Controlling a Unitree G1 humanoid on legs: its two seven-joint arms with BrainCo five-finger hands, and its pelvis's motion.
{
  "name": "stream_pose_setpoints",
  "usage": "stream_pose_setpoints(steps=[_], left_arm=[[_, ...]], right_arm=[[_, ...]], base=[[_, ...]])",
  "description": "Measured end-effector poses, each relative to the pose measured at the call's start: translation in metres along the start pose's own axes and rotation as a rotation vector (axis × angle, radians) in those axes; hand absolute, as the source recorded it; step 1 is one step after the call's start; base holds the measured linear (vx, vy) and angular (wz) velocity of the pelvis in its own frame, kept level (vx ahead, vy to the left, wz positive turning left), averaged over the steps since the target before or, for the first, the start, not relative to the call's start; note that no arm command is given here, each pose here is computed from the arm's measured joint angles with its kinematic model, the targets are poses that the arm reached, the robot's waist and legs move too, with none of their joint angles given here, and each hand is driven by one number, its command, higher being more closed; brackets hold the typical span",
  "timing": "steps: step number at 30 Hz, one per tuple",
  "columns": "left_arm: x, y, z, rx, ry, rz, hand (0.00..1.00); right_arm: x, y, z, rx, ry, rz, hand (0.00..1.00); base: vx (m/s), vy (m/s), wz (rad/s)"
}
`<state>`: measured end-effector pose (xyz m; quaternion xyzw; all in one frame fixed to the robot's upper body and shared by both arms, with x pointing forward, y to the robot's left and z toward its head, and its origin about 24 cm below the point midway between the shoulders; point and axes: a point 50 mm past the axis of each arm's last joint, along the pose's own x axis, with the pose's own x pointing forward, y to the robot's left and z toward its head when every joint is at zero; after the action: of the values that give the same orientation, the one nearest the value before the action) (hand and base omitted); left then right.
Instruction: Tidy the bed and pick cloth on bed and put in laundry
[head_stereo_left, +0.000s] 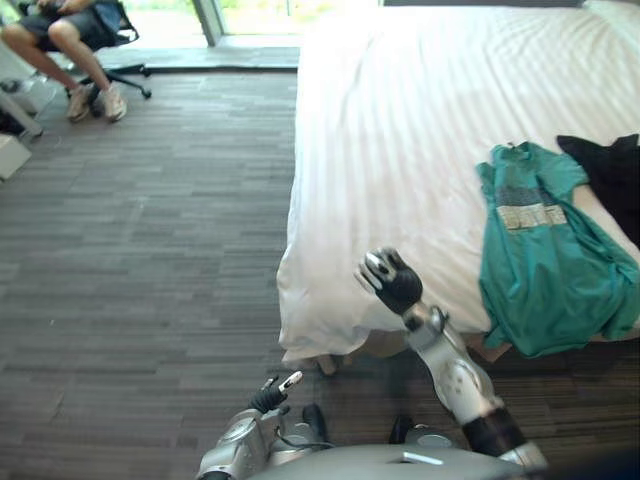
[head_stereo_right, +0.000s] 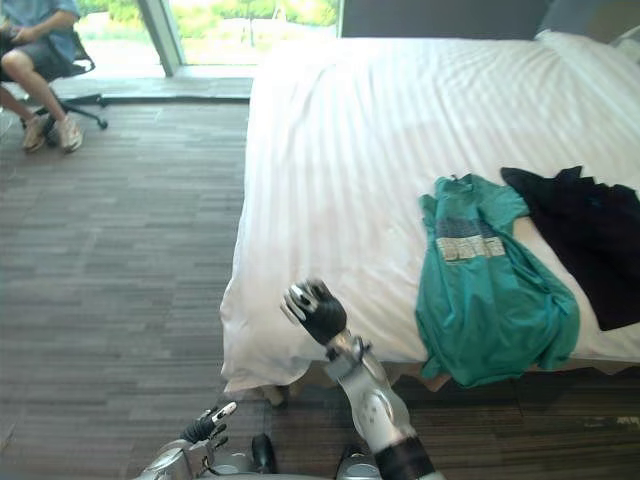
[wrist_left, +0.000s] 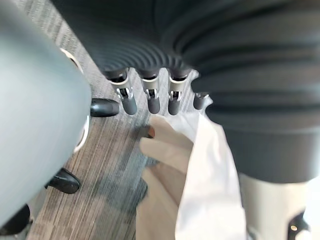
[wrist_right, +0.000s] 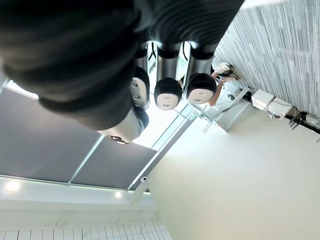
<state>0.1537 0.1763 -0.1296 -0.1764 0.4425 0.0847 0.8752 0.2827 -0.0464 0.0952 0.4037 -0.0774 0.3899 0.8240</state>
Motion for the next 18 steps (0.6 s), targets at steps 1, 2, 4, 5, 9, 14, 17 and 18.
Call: stream_pose_setpoints(steps=[1, 2, 4, 5, 9, 14, 17, 18], left_arm=[[0.006, -0.009, 0.017, 0.006, -0.046, -0.013, 0.00], [0.007, -0.014, 0.025, -0.002, -0.070, -0.020, 0.00], [0.015, -0.035, 0.049, -0.045, -0.142, -0.054, 0.00], [0.017, -0.040, 0.053, -0.058, -0.150, -0.064, 0.00], [0.022, -0.062, 0.072, -0.081, -0.220, -0.081, 0.00], [0.026, -0.063, 0.079, -0.081, -0.216, 0.014, 0.00], [0.027, -0.063, 0.085, -0.120, -0.224, 0.045, 0.00], [0.027, -0.064, 0.086, -0.136, -0.224, 0.050, 0.00]], right_arm=[[0.033, 0.010, 0.018, -0.044, -0.053, 0.039, 1.00], [0.047, 0.015, 0.025, -0.061, -0.077, 0.049, 1.00], [0.077, 0.011, 0.041, -0.082, -0.128, -0.030, 1.00], [0.081, 0.007, 0.043, -0.079, -0.131, -0.068, 1.00], [0.070, -0.027, 0.044, -0.038, -0.169, -0.266, 1.00], [0.057, -0.028, 0.032, -0.029, -0.196, -0.245, 1.00], [0.038, -0.035, 0.023, -0.010, -0.209, -0.270, 1.00], [0.027, -0.038, 0.017, 0.009, -0.219, -0.281, 1.00]], base=[[-0.19, 0.021, 0.10], [-0.21, 0.024, 0.16], [-0.18, 0.022, 0.24], [-0.12, 0.007, 0.12], [-0.03, 0.020, -0.05], [-0.04, 0.013, -0.23], [-0.07, -0.007, -0.23], [-0.07, -0.008, -0.27]])
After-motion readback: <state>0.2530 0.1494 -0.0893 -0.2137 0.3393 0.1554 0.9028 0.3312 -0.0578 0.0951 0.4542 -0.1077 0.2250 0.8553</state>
